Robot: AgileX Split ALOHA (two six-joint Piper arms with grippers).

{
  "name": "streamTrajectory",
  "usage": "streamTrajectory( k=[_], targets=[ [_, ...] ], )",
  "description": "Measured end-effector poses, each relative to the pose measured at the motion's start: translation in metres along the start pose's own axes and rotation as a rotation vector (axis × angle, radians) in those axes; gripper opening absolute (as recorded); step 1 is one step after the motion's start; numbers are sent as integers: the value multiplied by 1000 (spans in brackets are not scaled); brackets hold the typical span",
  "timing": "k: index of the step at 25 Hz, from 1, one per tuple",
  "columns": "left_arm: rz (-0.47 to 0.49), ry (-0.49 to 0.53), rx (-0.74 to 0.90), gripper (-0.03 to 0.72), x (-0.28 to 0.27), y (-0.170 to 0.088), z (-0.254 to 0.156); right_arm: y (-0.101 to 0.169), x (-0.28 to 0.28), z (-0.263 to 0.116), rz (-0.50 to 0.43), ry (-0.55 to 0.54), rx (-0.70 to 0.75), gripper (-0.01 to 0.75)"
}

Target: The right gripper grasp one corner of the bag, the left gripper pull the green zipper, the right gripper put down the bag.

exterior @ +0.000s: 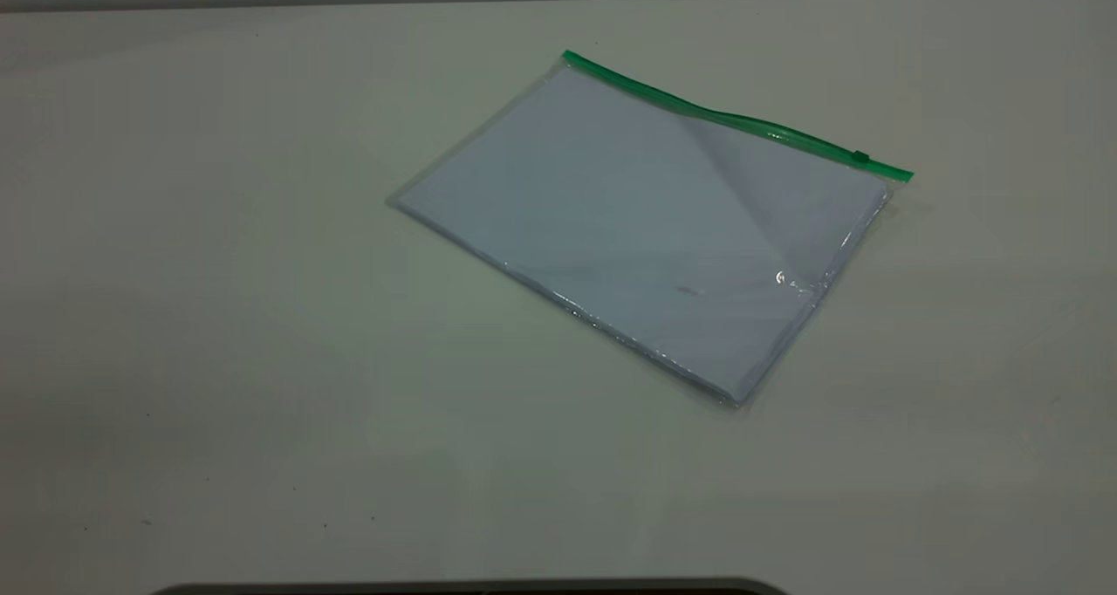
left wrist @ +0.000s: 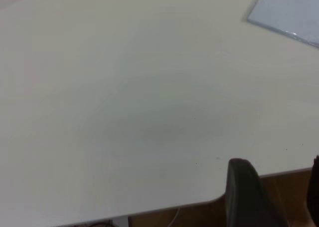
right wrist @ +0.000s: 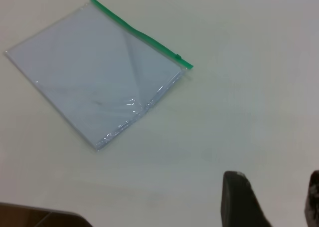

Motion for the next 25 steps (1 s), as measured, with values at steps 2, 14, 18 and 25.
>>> streamTrajectory(
  k=[2,14,18,25],
  targets=[
    [-1,-2,-7,365,0,0,0,1,0,1,4,-3,2,360],
    [-23,12,-140,365,67,47,83,13,99,67,73,143,64,395],
    [-102,74,-104,365,107,59,109,13,151,67,107,266,97,448],
    [-302,84,-60,377,175,64,144,-2,245,40,89,430,214,463]
  ],
)
Point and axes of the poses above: a point on each arm's last joint axis where the gripper is mounted, x pointing out along that axis toward the gripper, y along the wrist's bending axis when the last joint is at zero, z = x × y, the point moved 2 cm from there along x, pointing out along that axis toward the gripper, and after that the axes turned 15 degrees about x, right-handed, at the moved point
